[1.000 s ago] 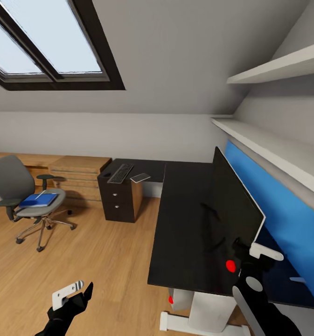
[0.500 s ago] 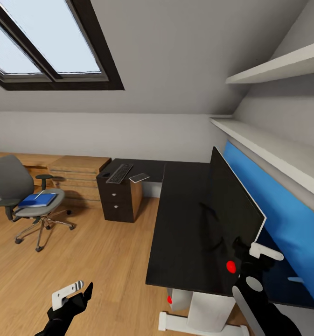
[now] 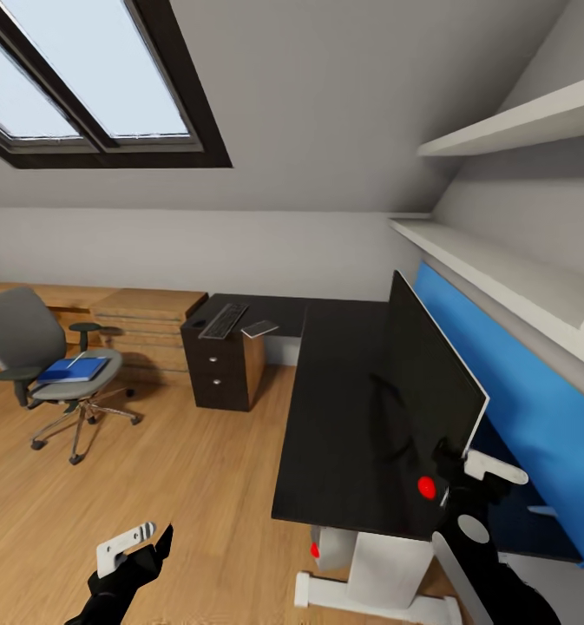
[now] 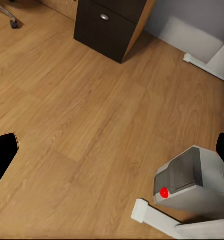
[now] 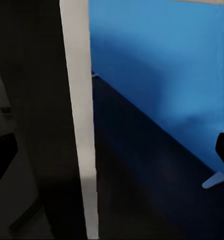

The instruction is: In the bedroom, organize the workspace by keeping the computer under the desk, ensuring the monitor is on the desk, placing the keyboard on the desk next to the monitor, placing the mouse on the desk next to the keyboard, moving the folder from the swivel chair onto the desk next to the mouse, stacking the notebook on top of the folder with the pen on top of the notebook, and positioning the swivel chair next to the desk.

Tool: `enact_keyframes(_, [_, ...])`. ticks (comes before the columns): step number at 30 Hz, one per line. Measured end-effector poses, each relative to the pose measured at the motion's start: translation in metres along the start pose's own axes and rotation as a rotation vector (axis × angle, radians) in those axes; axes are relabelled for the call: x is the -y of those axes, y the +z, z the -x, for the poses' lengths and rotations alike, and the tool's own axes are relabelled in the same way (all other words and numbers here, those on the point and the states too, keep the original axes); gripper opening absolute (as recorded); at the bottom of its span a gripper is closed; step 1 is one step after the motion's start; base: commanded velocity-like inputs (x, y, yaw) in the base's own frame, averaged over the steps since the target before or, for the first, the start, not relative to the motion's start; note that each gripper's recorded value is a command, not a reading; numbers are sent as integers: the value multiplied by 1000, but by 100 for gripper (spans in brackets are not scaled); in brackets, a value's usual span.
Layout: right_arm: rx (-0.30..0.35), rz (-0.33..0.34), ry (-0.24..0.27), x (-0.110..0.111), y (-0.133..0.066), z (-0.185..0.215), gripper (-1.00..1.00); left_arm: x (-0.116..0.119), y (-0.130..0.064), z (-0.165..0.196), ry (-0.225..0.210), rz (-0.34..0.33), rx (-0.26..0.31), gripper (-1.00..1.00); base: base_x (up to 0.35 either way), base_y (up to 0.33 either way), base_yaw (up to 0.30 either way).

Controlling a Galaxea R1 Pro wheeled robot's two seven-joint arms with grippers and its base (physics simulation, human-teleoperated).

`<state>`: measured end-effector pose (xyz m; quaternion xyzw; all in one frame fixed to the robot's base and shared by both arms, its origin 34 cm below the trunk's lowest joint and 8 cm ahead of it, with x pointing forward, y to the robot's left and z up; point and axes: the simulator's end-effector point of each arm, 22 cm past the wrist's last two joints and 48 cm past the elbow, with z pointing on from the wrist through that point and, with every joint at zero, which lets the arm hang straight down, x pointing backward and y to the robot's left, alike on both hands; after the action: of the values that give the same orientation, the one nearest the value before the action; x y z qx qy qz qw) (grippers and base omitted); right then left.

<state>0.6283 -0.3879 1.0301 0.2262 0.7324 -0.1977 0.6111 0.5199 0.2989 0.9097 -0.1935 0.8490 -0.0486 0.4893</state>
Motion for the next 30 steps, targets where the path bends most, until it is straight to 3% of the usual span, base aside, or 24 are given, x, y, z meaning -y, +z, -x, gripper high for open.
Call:
enact_keyframes(16, [-3,1,-3,0,0,-2,100,-2,0,0,0,3,-2,100,-335,0,0])
enact_keyframes(19, [-5,-2,-3,1,1,-3,100,-5,1,-10,-3,10,-25,100,-335,0,0])
enact_keyframes(22, [-13,-3,-9,2,1,-9,100,-11,4,-38,-8,24,-83,100,-336,0,0])
enact_keyframes(28, [-83,33,-52,-21,-15,-63,100,-32,-2,-139,-12,68,-295,100,-336,4,0])
enact_keyframes(30, [-117,39,-73,-24,-24,-88,100,-45,-9,-171,13,90,-363,100,-331,72,0])
